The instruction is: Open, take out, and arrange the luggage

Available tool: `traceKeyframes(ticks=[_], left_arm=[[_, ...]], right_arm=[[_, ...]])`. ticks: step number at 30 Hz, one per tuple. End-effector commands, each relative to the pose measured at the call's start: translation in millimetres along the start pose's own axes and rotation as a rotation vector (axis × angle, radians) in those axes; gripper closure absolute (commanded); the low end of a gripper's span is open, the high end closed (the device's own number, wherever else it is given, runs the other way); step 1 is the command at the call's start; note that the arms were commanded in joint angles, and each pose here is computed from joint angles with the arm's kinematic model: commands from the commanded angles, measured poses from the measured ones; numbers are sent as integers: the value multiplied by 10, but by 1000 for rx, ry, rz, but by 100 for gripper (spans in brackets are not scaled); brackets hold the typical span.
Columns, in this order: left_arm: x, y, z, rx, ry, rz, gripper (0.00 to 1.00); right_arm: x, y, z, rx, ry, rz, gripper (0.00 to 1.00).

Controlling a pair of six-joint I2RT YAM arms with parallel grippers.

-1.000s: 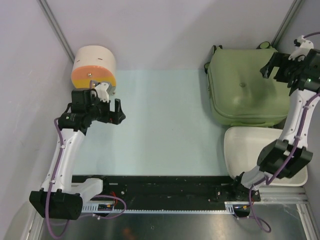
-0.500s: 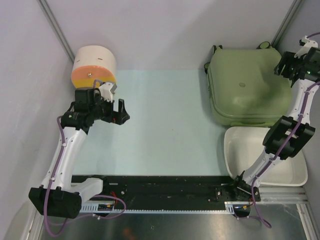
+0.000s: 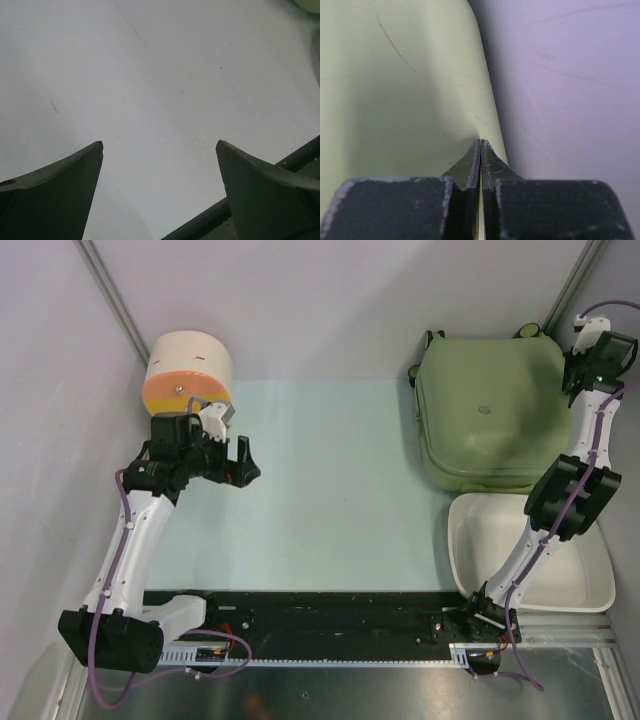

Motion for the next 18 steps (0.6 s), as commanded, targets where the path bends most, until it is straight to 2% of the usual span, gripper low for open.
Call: traceKeyframes(ticks=[1,13,18], left_arm=[[165,-86,-102,-49,51,-64,0],[196,-105,-107,-45,60,-74,0],[202,-93,-104,-45,55,-71,0]], right_arm=[[125,72,-137,-57,-114,-40,100],[-204,439,-48,-13,-278,44,100],[-311,486,118,156,-290,36,100]])
Point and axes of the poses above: each gripper's point midway between its finger pads, its own y axis out along the fingers, its own z axis along the line the jaws close on, x = y × z, the point moved 8 cm from there along -y, back along the fingers, and after that the axes turned 9 degrees about -y, right-handed, at the moved point
